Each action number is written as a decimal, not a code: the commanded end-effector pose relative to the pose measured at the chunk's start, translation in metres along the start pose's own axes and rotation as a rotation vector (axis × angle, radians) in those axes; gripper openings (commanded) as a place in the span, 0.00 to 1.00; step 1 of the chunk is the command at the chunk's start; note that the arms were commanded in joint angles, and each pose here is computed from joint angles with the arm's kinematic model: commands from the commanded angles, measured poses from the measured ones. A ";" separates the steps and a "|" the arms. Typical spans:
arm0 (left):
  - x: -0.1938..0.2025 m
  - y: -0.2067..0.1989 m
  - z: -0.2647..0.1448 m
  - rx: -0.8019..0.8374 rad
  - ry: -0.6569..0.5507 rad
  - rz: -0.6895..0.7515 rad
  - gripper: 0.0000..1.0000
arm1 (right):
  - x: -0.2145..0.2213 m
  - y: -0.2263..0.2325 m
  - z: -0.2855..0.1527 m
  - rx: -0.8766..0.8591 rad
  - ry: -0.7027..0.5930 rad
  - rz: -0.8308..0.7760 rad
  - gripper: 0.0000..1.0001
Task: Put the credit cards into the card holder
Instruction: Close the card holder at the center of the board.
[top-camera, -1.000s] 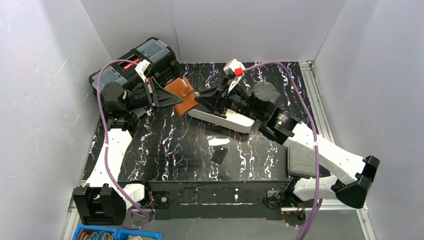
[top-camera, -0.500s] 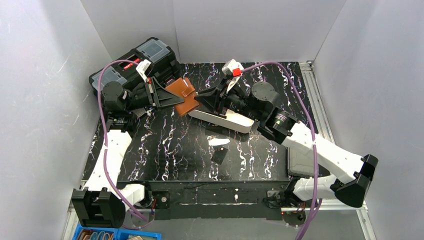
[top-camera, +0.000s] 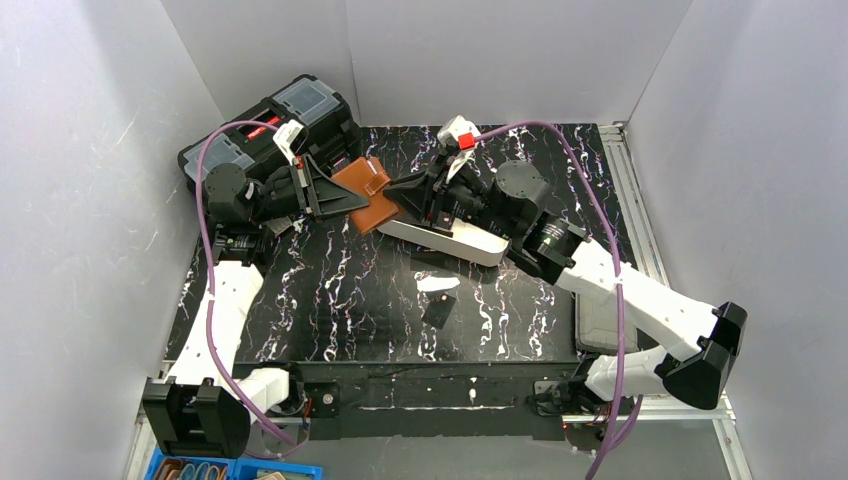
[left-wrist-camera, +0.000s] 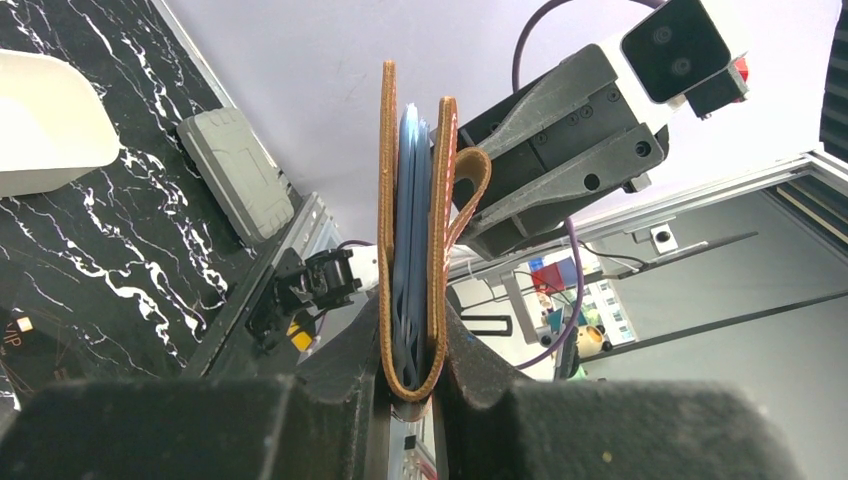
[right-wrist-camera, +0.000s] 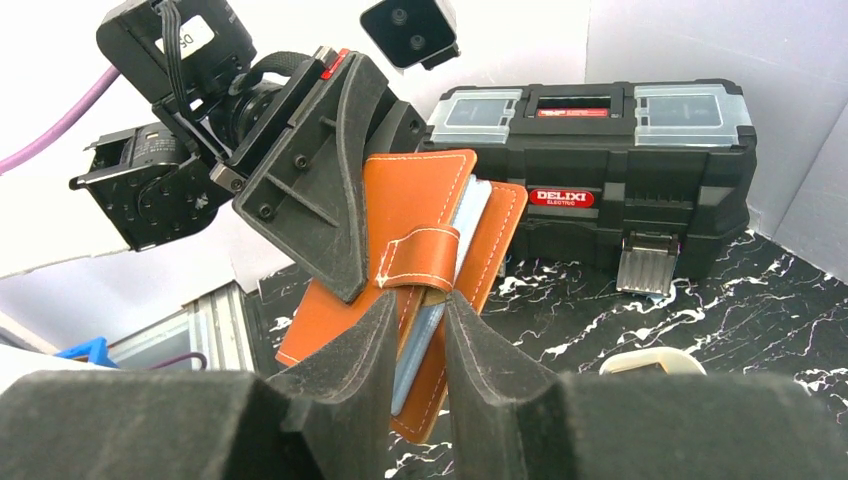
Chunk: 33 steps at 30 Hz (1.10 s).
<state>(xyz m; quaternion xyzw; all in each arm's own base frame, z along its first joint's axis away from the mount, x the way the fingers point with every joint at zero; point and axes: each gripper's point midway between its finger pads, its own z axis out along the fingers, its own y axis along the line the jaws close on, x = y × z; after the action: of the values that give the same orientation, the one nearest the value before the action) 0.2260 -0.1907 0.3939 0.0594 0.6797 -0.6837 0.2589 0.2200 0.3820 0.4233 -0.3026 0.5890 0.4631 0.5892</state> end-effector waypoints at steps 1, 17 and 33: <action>0.007 -0.029 -0.002 0.036 0.024 0.084 0.00 | -0.045 0.011 0.002 -0.029 -0.131 -0.013 0.31; 0.010 -0.030 -0.001 0.034 0.031 0.070 0.00 | -0.055 0.002 -0.012 0.149 -0.128 -0.239 0.02; 0.013 -0.010 0.000 -0.013 0.025 -0.009 0.04 | -0.058 -0.009 -0.025 0.342 -0.114 -0.453 0.07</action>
<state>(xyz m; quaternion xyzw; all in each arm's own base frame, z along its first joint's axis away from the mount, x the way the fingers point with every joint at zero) 0.2200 -0.1941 0.3870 0.0466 0.6941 -0.6790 0.2344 0.2276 0.3550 0.4562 -0.3316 0.5499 0.2116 0.7368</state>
